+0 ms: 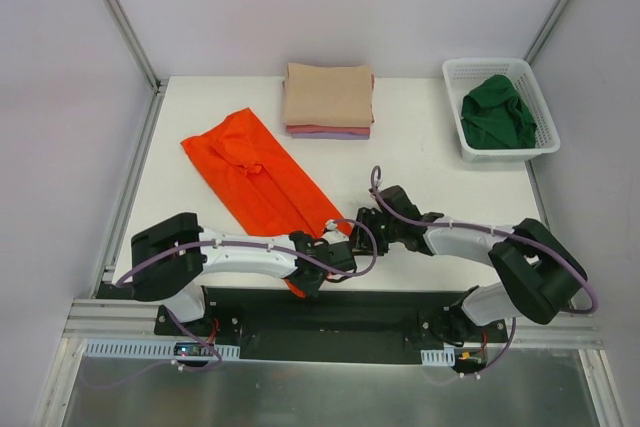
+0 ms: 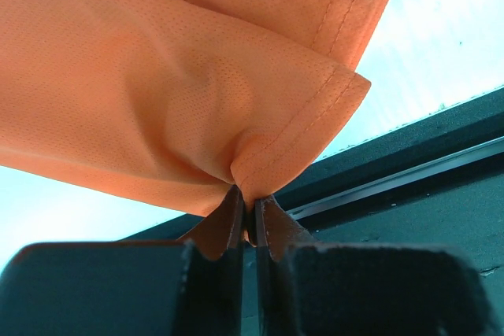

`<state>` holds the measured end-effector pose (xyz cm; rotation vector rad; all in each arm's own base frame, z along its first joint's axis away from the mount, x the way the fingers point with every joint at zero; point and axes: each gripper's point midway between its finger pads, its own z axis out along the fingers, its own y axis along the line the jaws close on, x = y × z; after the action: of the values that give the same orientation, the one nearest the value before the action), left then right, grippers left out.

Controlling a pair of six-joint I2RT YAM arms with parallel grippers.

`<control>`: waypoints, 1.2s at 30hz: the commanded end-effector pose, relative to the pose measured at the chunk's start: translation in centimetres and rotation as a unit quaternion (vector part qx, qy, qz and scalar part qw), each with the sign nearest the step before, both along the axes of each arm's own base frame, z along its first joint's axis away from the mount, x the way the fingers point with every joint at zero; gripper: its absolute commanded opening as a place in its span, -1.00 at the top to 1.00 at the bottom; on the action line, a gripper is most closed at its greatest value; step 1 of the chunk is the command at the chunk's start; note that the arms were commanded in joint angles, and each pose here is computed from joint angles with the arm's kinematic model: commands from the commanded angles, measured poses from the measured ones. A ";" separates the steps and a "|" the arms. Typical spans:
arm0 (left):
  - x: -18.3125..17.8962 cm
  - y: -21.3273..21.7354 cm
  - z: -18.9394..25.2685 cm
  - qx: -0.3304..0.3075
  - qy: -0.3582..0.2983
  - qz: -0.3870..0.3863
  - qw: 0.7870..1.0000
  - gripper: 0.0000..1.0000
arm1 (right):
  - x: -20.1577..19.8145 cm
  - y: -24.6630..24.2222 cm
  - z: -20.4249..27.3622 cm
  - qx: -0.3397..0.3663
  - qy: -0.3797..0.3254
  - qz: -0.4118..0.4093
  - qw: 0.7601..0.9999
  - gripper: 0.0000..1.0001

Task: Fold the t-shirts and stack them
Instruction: Grab the bottom of the folded rectangular tshirt with both arms

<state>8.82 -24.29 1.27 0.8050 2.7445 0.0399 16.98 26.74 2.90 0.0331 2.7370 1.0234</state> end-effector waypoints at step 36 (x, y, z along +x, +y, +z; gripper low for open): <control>-2.0 -10.1 7.8 -0.170 0.025 -0.095 0.981 1.00 | -0.2 -7.8 5.5 -0.070 -0.130 -0.082 0.986 0.99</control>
<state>5.97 -35.56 8.08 0.9959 2.6437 -0.5028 15.24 18.43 6.29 0.1290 2.5391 0.7622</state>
